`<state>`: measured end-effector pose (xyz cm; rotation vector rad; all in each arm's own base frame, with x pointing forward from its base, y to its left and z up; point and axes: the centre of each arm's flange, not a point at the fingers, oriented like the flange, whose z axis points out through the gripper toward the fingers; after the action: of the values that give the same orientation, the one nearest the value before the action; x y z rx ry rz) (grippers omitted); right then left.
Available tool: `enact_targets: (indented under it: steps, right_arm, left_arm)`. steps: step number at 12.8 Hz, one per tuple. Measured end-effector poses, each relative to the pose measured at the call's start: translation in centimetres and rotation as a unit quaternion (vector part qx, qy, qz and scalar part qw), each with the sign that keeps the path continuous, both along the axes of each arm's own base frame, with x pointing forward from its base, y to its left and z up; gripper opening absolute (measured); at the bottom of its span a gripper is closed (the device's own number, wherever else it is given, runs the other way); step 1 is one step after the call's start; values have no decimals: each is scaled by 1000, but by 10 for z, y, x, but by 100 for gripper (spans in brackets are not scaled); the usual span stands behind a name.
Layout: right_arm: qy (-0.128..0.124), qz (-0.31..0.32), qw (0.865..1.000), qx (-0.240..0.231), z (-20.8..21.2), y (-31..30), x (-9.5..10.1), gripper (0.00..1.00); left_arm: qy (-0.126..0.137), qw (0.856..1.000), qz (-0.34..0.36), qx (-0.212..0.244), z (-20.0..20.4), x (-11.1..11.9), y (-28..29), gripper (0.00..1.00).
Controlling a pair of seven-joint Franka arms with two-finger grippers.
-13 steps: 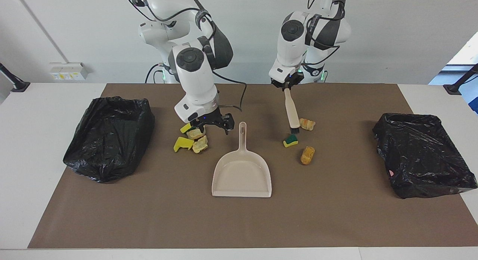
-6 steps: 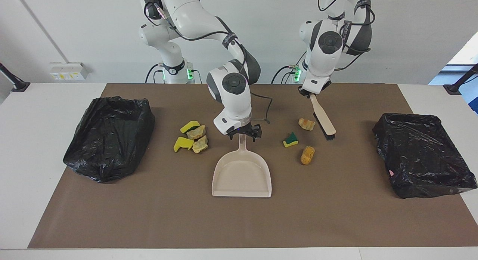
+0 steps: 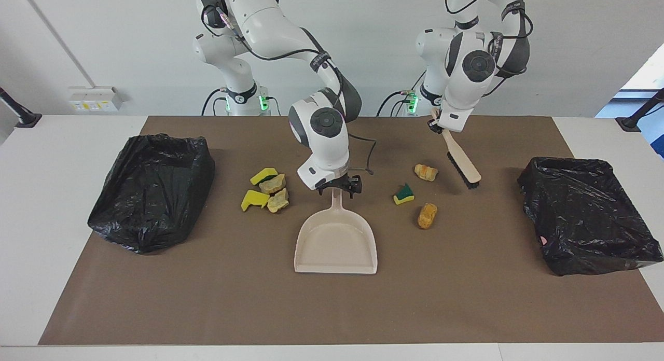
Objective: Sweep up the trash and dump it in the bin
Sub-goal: 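Grasp the dustpan handle with the right gripper while the left gripper lifts the brush, then sweep the brown pieces and green sponge into the dustpan with the left gripper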
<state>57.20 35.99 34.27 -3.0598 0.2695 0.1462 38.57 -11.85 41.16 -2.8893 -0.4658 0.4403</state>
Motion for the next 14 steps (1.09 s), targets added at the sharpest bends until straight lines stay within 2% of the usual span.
enact_targets:
  steps: [3, 5, 7, 8, 9, 11, 14]
  right_arm:
    - [9, 1, 1000, -5, 2, -2, -2, 90]
    - [7, 1, 1000, -4, 8, -3, -3, 64]
    - [4, 0, 1000, -2, 12, -3, -2, 37]
    - [5, -1, 1000, -2, 13, -4, -3, 33]
    - [5, -1, 1000, -3, 13, -5, -2, 33]
    - [4, 11, 1000, -1, 14, -4, -2, 33]
    - [3, 115, 993, 6, 30, -14, -3, 33]
  left_arm:
    - [8, 1000, 21, 11, -11, -18, 10, 26]
    - [11, 999, 40, 25, -18, -25, 3, 26]
    - [-1, 998, 52, 42, -23, -33, -20, 26]
    - [-10, 997, 58, 45, -23, -35, -28, 26]
    - [-13, 997, 63, 42, -23, -36, -33, 26]
    - [-6, 997, 69, 28, -26, -39, -39, 26]
    - [-1, 998, 65, 7, -38, -43, -56, 26]
